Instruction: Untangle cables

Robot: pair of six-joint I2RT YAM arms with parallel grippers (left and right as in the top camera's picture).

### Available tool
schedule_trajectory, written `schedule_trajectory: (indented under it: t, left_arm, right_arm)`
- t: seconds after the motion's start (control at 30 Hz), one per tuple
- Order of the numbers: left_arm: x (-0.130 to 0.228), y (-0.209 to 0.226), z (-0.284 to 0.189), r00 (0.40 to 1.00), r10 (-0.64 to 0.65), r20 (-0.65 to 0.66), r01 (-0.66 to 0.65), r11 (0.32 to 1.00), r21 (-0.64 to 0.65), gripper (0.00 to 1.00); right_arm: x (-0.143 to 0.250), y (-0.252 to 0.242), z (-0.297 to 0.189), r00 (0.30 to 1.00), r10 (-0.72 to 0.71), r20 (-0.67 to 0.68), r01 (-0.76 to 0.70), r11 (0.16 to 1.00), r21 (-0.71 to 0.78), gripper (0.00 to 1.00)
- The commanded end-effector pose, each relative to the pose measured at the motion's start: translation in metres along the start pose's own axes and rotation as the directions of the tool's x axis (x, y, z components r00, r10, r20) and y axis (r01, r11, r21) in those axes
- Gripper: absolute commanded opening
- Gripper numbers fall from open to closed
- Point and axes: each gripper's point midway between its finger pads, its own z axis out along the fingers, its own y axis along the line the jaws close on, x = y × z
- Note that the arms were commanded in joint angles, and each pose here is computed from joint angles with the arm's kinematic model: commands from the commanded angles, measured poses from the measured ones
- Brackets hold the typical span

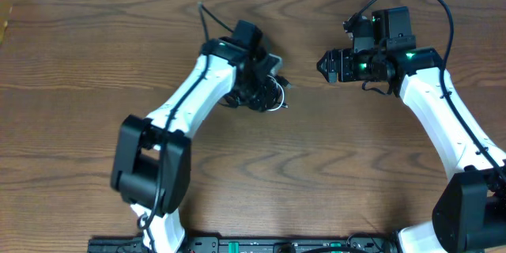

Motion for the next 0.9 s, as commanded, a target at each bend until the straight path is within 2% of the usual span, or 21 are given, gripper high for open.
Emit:
schedule_trajectory:
  t: [0.0, 0.2, 0.47, 0.67, 0.87]
  left_arm:
    - [0.002, -0.010, 0.014, 0.993, 0.114, -0.030, -0.114, 0.993, 0.024, 0.36]
    - [0.004, 0.000, 0.038, 0.988, 0.134, -0.082, -0.138, 0.989, -0.046, 0.36]
    - [-0.004, 0.002, 0.042, 0.988, 0.147, -0.053, -0.150, 0.987, -0.055, 0.38]
    - [-0.013, -0.002, 0.028, 0.990, 0.141, -0.024, -0.142, 0.988, -0.067, 0.41]
    - [-0.018, 0.014, 0.012, 0.993, 0.120, -0.007, -0.119, 0.973, -0.197, 0.42]
  right_arm:
    - [-0.006, -0.004, -0.003, 1.000, -0.009, 0.011, 0.009, 1.000, 0.009, 0.82]
    - [-0.007, -0.011, -0.005, 1.000, -0.011, 0.015, 0.011, 1.000, 0.018, 0.83]
    - [-0.013, -0.042, -0.017, 0.998, 0.057, 0.040, -0.059, 0.997, 0.040, 0.84]
    - [-0.016, -0.067, -0.028, 0.992, 0.110, 0.065, -0.114, 0.992, 0.058, 0.86]
    - [-0.011, -0.074, -0.030, 0.993, 0.103, 0.048, -0.106, 0.992, 0.071, 0.87]
